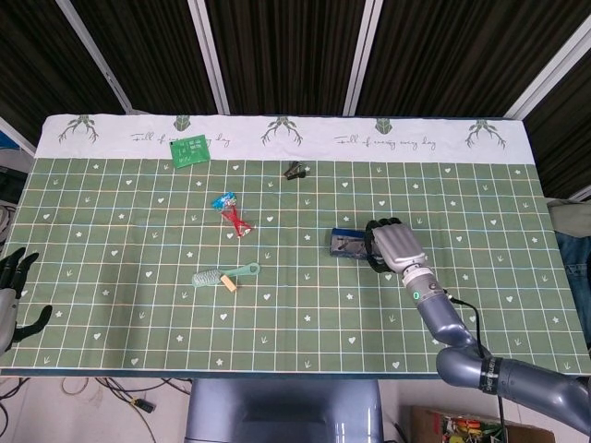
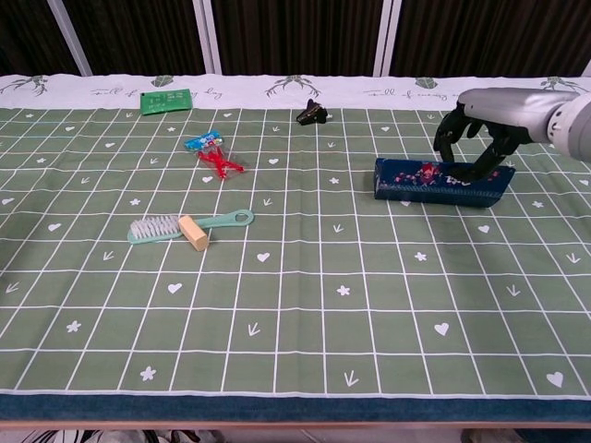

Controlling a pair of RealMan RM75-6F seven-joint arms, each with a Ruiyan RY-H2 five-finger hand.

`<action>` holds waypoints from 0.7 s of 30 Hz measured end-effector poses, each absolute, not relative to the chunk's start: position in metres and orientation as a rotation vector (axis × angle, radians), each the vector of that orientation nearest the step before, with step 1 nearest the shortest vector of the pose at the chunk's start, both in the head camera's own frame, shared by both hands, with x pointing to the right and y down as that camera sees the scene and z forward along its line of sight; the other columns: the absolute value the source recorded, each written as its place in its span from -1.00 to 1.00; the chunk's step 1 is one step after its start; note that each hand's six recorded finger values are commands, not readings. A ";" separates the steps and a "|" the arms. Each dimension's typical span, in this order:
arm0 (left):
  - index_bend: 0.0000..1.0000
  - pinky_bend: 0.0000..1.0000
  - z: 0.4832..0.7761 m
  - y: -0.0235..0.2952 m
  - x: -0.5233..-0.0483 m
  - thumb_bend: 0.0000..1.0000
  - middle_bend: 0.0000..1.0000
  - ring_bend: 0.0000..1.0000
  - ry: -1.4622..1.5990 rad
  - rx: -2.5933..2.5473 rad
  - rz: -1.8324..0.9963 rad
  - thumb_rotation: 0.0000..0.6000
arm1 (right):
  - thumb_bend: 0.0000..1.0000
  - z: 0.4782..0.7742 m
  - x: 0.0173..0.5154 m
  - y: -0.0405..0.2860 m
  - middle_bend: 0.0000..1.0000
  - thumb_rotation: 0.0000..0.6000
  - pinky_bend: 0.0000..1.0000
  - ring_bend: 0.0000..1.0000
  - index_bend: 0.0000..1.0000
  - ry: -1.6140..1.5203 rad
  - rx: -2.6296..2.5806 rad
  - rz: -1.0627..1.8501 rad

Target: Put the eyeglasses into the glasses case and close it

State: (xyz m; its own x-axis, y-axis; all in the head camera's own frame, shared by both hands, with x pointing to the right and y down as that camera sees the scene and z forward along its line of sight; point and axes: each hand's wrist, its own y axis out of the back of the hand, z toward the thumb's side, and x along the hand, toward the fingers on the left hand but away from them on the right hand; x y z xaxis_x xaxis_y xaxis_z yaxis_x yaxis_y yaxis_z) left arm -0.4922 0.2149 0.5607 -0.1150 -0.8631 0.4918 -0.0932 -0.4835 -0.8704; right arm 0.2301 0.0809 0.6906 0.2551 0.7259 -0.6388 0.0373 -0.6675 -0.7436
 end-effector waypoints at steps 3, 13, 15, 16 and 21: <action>-0.88 -1.00 0.561 0.215 -0.492 -0.36 -1.00 -1.00 1.071 -1.561 -1.658 1.00 | 0.08 0.689 0.227 0.077 -0.47 1.00 -0.58 -0.53 0.36 -0.699 -1.922 1.456; -0.87 -1.00 0.560 0.215 -0.493 -0.36 -1.00 -1.00 1.073 -1.560 -1.659 1.00 | 0.08 0.693 0.225 0.062 -0.51 1.00 -0.58 -0.54 0.39 -0.694 -1.903 1.498; -0.88 -1.00 0.560 0.215 -0.493 -0.36 -1.00 -1.00 1.074 -1.560 -1.659 1.00 | 0.08 0.695 0.226 0.058 -0.51 1.00 -0.58 -0.54 0.40 -0.690 -1.893 1.508; -0.88 -1.00 0.560 0.215 -0.493 -0.36 -1.00 -1.00 1.075 -1.559 -1.661 1.00 | 0.08 0.696 0.226 0.057 -0.51 1.00 -0.58 -0.54 0.40 -0.689 -1.890 1.513; -0.88 -1.00 0.560 0.215 -0.493 -0.36 -1.00 -1.00 1.075 -1.557 -1.661 1.00 | 0.08 0.700 0.227 0.050 -0.53 1.00 -0.58 -0.54 0.40 -0.693 -1.888 1.539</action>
State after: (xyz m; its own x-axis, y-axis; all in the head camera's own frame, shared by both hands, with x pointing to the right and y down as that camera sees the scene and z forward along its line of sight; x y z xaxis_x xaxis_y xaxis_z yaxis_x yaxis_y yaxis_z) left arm -0.4934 0.2147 0.5600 -0.1188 -0.8636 0.4901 -0.0928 -0.4818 -0.8714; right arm 0.2269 0.0502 0.7004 0.1911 0.7193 -0.6679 0.0237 -0.6836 -0.7294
